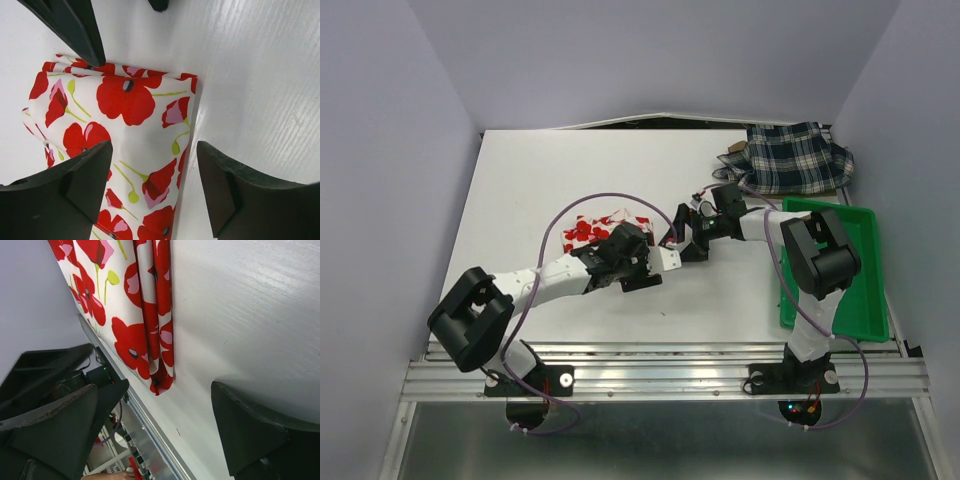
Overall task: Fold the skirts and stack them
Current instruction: Neatly place the folded skirt to the corner
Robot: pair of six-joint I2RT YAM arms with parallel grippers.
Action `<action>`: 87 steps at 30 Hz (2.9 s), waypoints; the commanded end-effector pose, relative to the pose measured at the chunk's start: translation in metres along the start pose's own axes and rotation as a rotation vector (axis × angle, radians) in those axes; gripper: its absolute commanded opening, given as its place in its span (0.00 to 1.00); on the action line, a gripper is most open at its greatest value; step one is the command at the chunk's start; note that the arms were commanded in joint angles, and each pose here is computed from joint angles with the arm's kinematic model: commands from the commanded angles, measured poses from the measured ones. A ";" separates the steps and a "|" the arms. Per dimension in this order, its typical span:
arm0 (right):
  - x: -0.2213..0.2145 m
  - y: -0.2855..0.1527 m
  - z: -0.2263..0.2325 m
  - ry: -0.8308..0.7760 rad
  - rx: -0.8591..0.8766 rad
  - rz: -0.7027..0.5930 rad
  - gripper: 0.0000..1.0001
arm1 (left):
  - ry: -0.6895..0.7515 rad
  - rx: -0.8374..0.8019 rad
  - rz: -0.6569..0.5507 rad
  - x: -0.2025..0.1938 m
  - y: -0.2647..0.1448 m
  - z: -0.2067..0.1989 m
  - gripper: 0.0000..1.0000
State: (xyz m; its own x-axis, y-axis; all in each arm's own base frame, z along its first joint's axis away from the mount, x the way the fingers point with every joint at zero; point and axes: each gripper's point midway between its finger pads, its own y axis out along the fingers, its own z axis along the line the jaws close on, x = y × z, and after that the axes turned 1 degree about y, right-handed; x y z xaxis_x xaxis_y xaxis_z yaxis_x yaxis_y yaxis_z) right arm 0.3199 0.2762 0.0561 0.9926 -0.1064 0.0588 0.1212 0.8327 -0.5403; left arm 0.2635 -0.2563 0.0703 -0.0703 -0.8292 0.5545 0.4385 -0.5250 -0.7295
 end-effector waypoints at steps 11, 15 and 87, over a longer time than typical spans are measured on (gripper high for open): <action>0.001 0.009 -0.011 0.015 -0.023 0.003 1.00 | 0.069 -0.120 0.057 -0.024 0.033 -0.027 0.48; 0.001 0.008 -0.010 0.008 -0.024 0.001 1.00 | 0.034 -0.143 0.053 -0.027 0.036 -0.027 0.21; 0.103 -0.002 0.018 -0.855 -0.268 -0.038 0.01 | -0.434 0.098 -0.281 0.024 -0.112 0.120 0.70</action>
State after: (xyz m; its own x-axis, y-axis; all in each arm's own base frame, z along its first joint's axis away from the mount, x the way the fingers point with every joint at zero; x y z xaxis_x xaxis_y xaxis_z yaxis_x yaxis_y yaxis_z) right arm 0.3997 0.3280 0.0520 0.7915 0.2317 0.5656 0.2070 0.7690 -0.6047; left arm 0.3290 -0.2011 0.1869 0.1468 -0.5562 0.8180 0.5265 -0.6561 -0.5406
